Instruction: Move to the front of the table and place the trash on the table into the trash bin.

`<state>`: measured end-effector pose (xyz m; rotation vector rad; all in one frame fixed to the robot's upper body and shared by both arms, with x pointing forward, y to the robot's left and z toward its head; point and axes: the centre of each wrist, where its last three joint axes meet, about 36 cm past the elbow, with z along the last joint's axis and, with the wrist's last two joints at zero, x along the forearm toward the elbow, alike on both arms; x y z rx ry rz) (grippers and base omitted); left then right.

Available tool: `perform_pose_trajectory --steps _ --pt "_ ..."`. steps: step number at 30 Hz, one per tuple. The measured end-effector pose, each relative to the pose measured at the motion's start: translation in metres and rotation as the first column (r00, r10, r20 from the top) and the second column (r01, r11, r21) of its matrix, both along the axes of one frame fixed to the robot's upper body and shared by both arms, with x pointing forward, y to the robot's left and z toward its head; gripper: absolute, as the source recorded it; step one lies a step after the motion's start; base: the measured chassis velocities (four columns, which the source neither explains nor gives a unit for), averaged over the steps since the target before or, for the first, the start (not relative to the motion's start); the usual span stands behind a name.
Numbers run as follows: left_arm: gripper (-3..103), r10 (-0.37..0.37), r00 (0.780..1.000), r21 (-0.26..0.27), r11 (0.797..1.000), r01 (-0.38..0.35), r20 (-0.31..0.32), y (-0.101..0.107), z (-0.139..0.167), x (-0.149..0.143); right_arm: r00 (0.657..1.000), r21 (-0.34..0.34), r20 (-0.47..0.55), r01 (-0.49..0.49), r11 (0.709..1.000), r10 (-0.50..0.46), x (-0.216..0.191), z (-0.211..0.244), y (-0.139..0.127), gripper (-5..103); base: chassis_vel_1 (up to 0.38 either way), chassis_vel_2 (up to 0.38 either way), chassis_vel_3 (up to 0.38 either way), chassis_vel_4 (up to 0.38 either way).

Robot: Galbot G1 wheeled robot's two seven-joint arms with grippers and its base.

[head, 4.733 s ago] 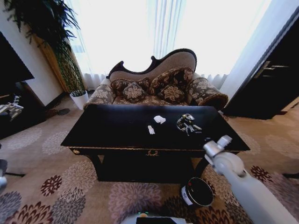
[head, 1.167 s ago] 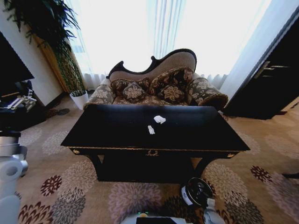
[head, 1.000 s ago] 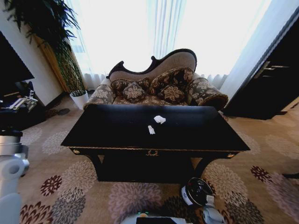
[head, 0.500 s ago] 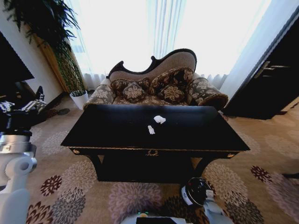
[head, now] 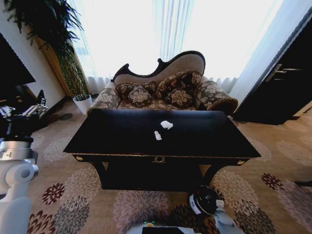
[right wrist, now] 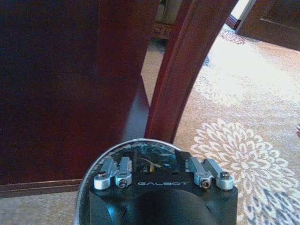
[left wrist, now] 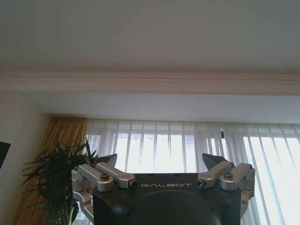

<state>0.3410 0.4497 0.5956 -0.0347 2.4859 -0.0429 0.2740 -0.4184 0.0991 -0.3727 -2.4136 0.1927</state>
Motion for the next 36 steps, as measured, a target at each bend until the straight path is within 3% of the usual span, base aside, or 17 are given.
perform_pose_trajectory --steps 2,4,6,7,9,10,13,19,29,32,36 --pt "100 0.003 1.000 -0.003 1.000 -0.003 0.005 0.002 0.002 -0.002 1.000 0.010 0.002 -0.003 1.000 0.003 -0.007 0.000 0.005 59 0.000 0.000 0.000 0.000" --pt "100 0.005 1.000 -0.004 1.000 -0.005 0.006 0.003 0.003 -0.003 1.000 0.017 0.002 -0.006 1.000 0.006 -0.011 0.000 0.007 59 0.000 0.000 0.000 0.000" --pt "100 0.009 1.000 -0.005 1.000 -0.009 0.008 0.005 0.003 -0.005 1.000 0.036 0.011 -0.025 0.999 0.025 -0.020 0.002 0.009 70 0.000 0.000 0.000 0.000" --pt "100 0.009 1.000 -0.005 1.000 -0.009 0.008 0.005 0.003 -0.005 1.000 0.036 0.011 -0.025 0.999 0.025 -0.020 0.002 0.009 70 0.000 0.000 0.000 0.000" --pt "100 0.011 1.000 -0.006 1.000 -0.011 0.012 0.005 0.005 -0.007 0.996 0.065 0.049 -0.081 0.995 0.078 -0.033 0.007 0.009 81 0.000 0.000 0.000 0.000" --pt "100 0.011 1.000 -0.006 1.000 -0.011 0.012 0.005 0.005 -0.007 0.996 0.065 0.049 -0.081 0.995 0.078 -0.033 0.007 0.009 81 0.000 0.000 0.000 0.000" --pt "100 0.012 1.000 -0.020 1.000 -0.012 0.009 0.001 0.006 -0.010 0.973 0.041 0.140 -0.188 0.981 0.181 -0.040 0.020 0.005 96 0.000 0.000 0.000 0.000" --pt "100 0.004 1.000 -0.029 1.000 -0.004 0.005 -0.007 0.006 -0.014 0.922 0.014 0.251 -0.309 0.951 0.296 -0.047 0.049 -0.002 100 0.000 0.000 0.000 0.000" --pt "100 -0.009 1.000 -0.027 1.000 0.010 0.017 -0.016 0.010 -0.020 0.842 0.154 0.432 -0.421 0.894 0.322 -0.089 0.104 0.008 100 0.000 0.000 0.000 0.000" --pt "100 -0.018 1.000 -0.024 1.000 0.019 0.024 -0.020 0.014 -0.023 0.782 0.154 0.502 -0.501 0.852 0.369 -0.096 0.126 0.009 100 0.000 0.000 0.000 0.000" --pt "100 -0.018 0.999 -0.023 1.000 0.019 0.027 -0.020 0.015 -0.025 0.741 0.137 0.563 -0.520 0.843 0.365 -0.094 0.146 0.009 100 0.000 0.000 0.000 0.000"
